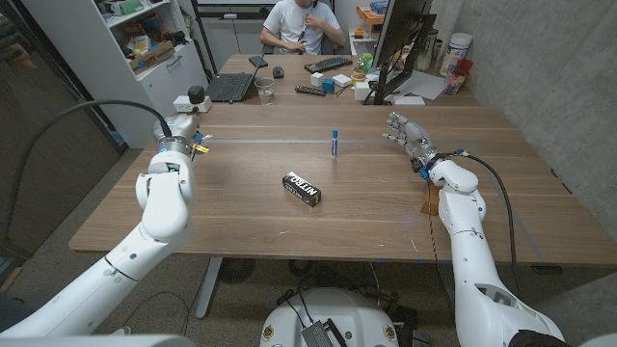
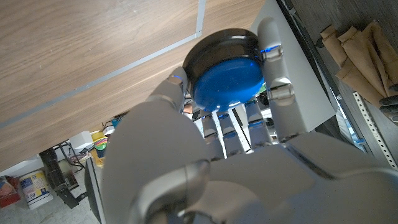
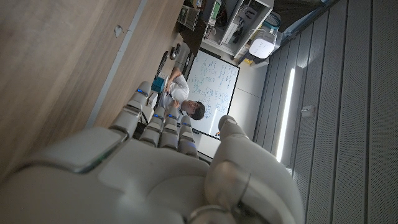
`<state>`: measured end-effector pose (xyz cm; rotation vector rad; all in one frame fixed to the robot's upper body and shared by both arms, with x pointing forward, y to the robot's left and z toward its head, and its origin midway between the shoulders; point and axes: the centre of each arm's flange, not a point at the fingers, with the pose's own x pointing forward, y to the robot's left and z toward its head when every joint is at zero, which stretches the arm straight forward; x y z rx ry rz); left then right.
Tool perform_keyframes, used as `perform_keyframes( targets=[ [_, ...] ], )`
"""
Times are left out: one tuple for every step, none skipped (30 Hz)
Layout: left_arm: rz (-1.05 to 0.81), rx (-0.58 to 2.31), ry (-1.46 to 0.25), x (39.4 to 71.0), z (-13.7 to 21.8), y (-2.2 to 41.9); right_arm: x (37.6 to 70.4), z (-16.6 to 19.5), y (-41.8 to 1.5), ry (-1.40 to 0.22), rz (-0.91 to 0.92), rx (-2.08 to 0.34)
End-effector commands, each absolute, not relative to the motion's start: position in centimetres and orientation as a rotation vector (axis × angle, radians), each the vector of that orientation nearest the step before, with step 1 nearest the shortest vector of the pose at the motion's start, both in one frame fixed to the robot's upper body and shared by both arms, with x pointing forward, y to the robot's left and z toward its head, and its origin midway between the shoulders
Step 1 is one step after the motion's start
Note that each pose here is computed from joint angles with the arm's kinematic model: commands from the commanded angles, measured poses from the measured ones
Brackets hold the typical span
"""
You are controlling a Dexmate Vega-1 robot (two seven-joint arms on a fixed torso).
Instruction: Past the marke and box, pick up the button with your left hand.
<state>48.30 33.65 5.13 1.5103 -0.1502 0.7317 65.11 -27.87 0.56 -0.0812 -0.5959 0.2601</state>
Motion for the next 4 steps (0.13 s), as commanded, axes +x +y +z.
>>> perform_keyframes(
  targets=[
    [0.74, 1.509, -0.144, 48.1, 5.31, 33.81, 64.96, 0.57, -27.78, -0.593, 0.256, -0.085],
    [0.738, 1.511, -0.143, 48.13, 5.28, 33.81, 64.97, 0.54, -27.79, -0.592, 0.255, -0.082],
    [0.737, 1.513, -0.139, 48.17, 5.28, 33.81, 64.98, 0.51, -27.78, -0.594, 0.255, -0.077],
    [0.737, 1.512, -0.14, 48.18, 5.24, 33.82, 64.99, 0.51, -27.77, -0.592, 0.255, -0.075]
  ],
)
